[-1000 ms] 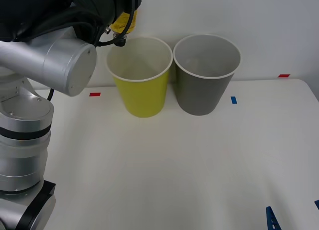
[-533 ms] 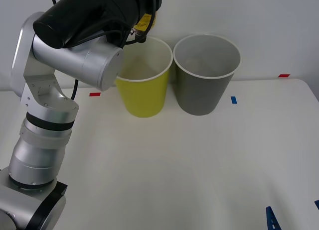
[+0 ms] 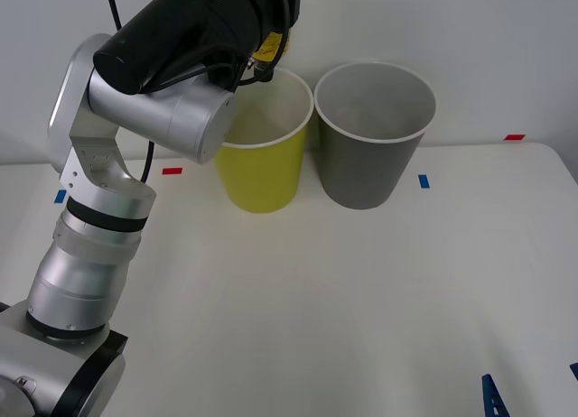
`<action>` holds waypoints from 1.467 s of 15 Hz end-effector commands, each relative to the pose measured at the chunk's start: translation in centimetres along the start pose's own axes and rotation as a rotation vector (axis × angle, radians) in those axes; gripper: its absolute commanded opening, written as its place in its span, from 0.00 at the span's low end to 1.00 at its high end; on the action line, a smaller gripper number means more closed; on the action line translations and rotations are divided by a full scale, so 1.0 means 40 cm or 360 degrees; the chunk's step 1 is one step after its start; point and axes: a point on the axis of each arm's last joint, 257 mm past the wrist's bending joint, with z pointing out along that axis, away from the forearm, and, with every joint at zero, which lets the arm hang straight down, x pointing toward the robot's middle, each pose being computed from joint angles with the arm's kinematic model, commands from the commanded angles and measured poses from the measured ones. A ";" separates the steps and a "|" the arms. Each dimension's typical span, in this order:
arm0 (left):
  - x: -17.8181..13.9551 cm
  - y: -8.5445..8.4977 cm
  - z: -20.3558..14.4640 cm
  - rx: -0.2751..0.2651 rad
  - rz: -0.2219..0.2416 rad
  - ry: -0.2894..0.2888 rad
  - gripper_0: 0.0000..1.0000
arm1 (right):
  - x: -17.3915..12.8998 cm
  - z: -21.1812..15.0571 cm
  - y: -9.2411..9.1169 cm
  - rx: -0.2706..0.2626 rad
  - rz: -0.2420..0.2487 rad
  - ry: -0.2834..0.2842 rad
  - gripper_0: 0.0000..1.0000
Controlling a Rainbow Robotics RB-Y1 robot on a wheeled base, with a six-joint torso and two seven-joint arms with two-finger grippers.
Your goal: Put cans in the gray bin and PET bottles in the light green bin.
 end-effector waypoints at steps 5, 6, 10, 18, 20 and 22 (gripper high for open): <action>0.010 0.025 -0.002 -0.0025 0.0011 0.0018 1.00 | 0.000 0.000 0.000 0.0000 0.0000 0.0000 1.00; 0.008 0.029 -0.003 -0.0028 0.0017 0.0015 1.00 | 0.000 0.000 0.000 0.0000 0.0000 0.0000 1.00; 0.009 0.030 -0.005 0.0010 -0.0090 0.0024 1.00 | 0.000 0.000 0.000 0.0000 0.0000 0.0000 1.00; 0.015 0.044 -0.007 0.0000 -0.0072 0.0041 1.00 | 0.000 0.000 0.000 0.0000 0.0000 0.0000 1.00; 0.013 0.047 -0.031 -0.0011 -0.0046 0.0119 1.00 | 0.000 0.000 0.000 0.0000 0.0000 0.0000 1.00; -0.012 0.072 -0.082 -0.0050 -0.0012 0.0164 1.00 | 0.000 0.000 0.000 0.0000 0.0000 0.0000 1.00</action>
